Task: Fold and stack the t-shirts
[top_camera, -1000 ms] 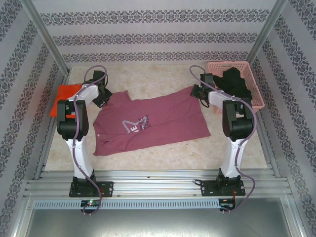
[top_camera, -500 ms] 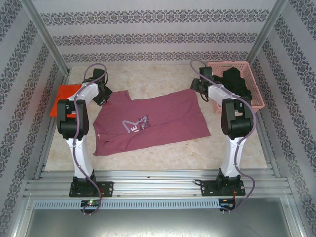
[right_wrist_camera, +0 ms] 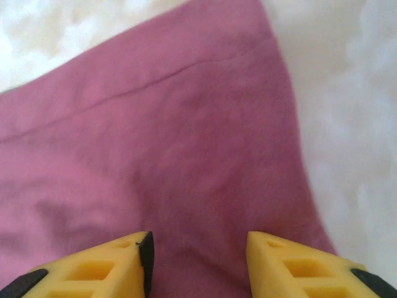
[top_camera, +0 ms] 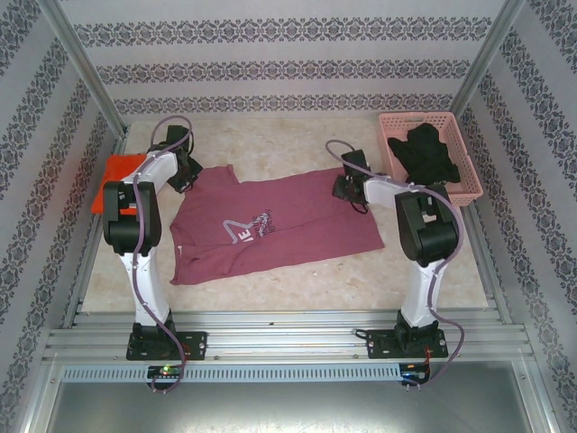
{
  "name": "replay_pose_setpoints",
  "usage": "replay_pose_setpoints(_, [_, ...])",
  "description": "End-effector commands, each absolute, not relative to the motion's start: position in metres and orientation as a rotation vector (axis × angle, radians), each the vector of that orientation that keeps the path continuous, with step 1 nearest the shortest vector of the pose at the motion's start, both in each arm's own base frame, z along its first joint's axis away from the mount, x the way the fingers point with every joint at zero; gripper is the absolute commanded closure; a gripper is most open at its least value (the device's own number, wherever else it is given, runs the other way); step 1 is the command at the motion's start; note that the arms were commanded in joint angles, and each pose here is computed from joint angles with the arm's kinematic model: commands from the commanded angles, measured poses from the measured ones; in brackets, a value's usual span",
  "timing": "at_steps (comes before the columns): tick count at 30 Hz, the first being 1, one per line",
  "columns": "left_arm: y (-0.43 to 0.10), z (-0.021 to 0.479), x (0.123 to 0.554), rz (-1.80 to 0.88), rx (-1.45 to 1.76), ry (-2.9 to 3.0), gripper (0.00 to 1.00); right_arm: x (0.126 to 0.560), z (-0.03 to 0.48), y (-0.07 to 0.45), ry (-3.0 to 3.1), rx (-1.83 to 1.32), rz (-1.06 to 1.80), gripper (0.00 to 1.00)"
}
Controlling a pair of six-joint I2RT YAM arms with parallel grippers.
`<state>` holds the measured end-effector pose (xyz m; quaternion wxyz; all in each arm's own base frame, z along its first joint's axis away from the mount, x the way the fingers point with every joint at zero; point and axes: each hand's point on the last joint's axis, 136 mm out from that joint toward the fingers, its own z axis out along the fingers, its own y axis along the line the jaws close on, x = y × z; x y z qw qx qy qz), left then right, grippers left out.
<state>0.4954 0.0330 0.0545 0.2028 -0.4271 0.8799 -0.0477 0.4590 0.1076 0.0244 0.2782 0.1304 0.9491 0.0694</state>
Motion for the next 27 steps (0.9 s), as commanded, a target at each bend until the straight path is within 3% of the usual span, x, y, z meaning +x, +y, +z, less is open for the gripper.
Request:
replay_pose_setpoints(1, [0.038, 0.055, 0.488, -0.126, -1.181, 2.48, 1.0, 0.428, 0.026, 0.103, 2.54, 0.399, 0.149, 0.56])
replay_pose_setpoints(16, [0.034, 0.053, 0.472, -0.142, -1.15, 2.52, 1.0, 0.322, 0.025, 0.089, 2.666, 0.47, 0.098, 0.55])
replay_pose_setpoints(21, [0.032, 0.052, 0.475, -0.159, -1.148, 2.522, 1.0, 0.336, 0.056, 0.091, 2.569, 0.454, 0.149, 0.54])
replay_pose_setpoints(27, [0.032, 0.056, 0.481, -0.176, -1.15, 2.508, 1.0, 0.403, 0.08, 0.074, 2.464, 0.533, 0.135, 0.52])
